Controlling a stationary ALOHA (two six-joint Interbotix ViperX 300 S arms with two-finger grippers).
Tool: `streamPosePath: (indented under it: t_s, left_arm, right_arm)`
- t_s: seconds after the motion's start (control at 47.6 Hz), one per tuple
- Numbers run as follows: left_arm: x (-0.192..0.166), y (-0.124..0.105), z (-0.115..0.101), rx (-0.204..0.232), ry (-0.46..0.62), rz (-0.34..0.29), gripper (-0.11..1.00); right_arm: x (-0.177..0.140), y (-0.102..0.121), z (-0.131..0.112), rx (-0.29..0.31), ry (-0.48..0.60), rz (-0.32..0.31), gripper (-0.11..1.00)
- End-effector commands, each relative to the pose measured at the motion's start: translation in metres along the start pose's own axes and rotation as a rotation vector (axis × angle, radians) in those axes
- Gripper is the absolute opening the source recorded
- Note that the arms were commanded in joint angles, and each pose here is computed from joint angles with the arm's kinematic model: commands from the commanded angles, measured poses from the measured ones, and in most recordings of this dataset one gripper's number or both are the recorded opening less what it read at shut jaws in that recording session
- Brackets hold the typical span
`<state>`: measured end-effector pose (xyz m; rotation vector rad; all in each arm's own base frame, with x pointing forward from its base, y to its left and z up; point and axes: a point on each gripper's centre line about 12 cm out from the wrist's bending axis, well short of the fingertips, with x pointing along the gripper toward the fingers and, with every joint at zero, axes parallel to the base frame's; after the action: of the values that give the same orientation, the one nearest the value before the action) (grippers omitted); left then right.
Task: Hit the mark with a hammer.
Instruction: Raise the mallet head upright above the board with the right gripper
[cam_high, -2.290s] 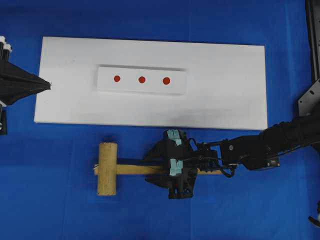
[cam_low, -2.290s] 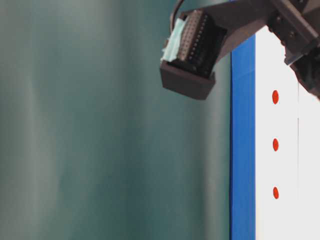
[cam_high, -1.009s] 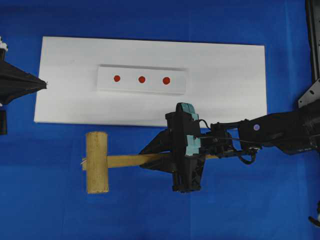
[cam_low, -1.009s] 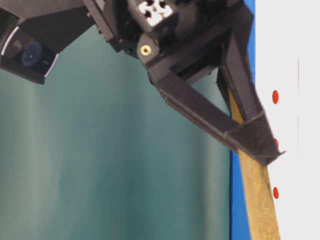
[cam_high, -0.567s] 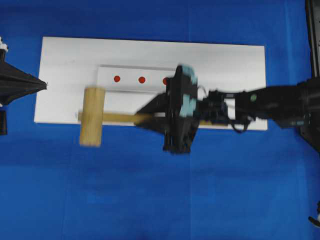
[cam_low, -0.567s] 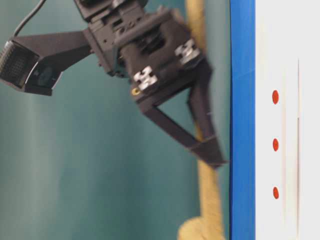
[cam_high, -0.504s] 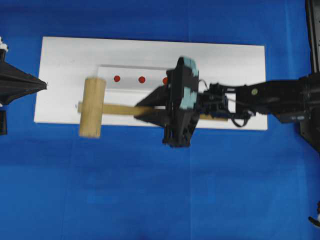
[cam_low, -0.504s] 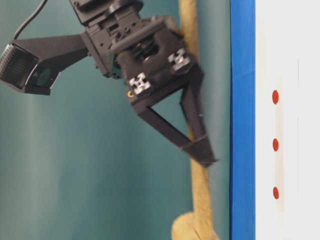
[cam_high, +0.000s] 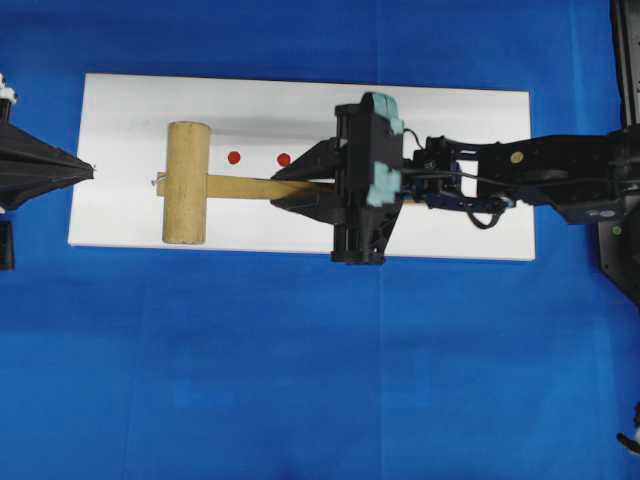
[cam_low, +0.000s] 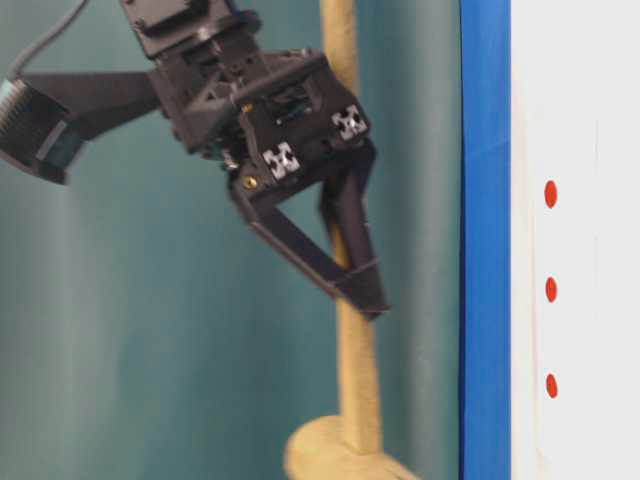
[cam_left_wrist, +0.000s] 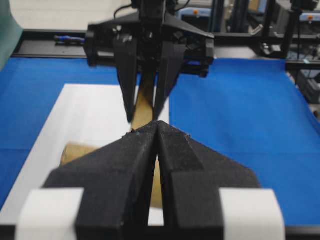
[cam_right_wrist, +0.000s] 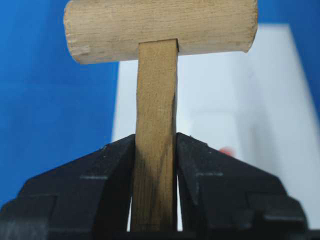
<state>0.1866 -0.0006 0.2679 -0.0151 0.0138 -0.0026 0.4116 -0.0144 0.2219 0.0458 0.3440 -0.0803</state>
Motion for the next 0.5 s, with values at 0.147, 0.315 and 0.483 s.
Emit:
streamPosePath:
  t_s: [0.147,0.315,0.483]
  left_arm:
    - [0.001,0.0,0.003,-0.009,-0.009,0.0,0.0]
    - [0.001,0.0,0.003,-0.014,-0.008,0.0,0.0]
    - [0.001,0.0,0.003,-0.018,-0.008,0.0,0.0]
  right_arm:
    - [-0.016,-0.014,0.033,-0.257,-0.096,-0.043,0.1]
    - [-0.019,-0.017,0.041,-0.464,-0.141,-0.078,0.1]
    - [-0.02,-0.018,0.046,-0.678,-0.187,-0.124,0.1]
